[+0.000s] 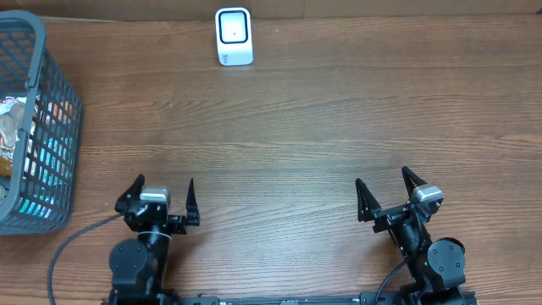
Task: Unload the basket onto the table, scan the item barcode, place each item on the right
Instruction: 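Reach the left gripper into the basket and grasp the green-lidded jar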
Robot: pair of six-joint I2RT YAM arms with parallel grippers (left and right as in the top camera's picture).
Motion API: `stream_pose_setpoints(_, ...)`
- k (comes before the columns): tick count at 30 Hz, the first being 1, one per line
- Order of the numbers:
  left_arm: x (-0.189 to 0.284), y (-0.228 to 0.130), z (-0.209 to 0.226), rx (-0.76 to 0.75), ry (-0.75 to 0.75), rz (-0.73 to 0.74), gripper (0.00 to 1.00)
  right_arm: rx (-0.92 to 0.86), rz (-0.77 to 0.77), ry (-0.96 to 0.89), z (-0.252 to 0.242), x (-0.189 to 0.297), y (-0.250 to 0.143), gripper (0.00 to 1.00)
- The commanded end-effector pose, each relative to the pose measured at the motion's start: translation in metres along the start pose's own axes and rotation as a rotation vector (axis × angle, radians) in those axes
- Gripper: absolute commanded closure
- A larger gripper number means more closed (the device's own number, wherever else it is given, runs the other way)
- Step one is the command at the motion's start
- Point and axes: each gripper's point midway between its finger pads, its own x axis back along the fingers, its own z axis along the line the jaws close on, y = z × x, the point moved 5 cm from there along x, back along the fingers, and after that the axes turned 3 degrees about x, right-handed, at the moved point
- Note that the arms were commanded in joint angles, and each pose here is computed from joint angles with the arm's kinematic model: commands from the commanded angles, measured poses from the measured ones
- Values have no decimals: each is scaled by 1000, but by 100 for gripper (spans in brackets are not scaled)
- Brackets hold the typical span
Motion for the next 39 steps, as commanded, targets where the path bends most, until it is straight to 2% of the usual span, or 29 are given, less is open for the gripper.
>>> stream_pose_setpoints(1, -1, 49, -5, 9, -40, -10, 0, 1, -5, -6, -1, 0, -2, 0)
stream_pose_setpoints(6, -22, 98, -14, 20, -103, 104, 0, 1, -5, -6, -1, 0, -2, 0)
stream_pose_setpoints(11, -49, 153, -16, 48, -113, 326, 0, 1, -5, -6, -1, 0, -2, 0)
stream_pose_setpoints(13, -70, 193, -17, 64, -112, 488, 0, 1, -5, -6, -1, 0, -2, 0)
stream_pose_setpoints(18, -96, 236, -24, 96, -165, 639, 0, 1, -5, -6, -1, 0, -2, 0)
stream_pose_setpoints(26, -139, 232, -16, 96, -132, 642, 0, 1, -5, -6, -1, 0, -2, 0)
stream_pose_setpoints(32, -142, 252, 52, 356, 162, 523, 0, 1, -5, -6, -1, 0, -2, 0)
stream_pose_setpoints(39, -99, 244, 195, 714, 642, 383, 0, 1, -5, -6, -1, 0, -2, 0)
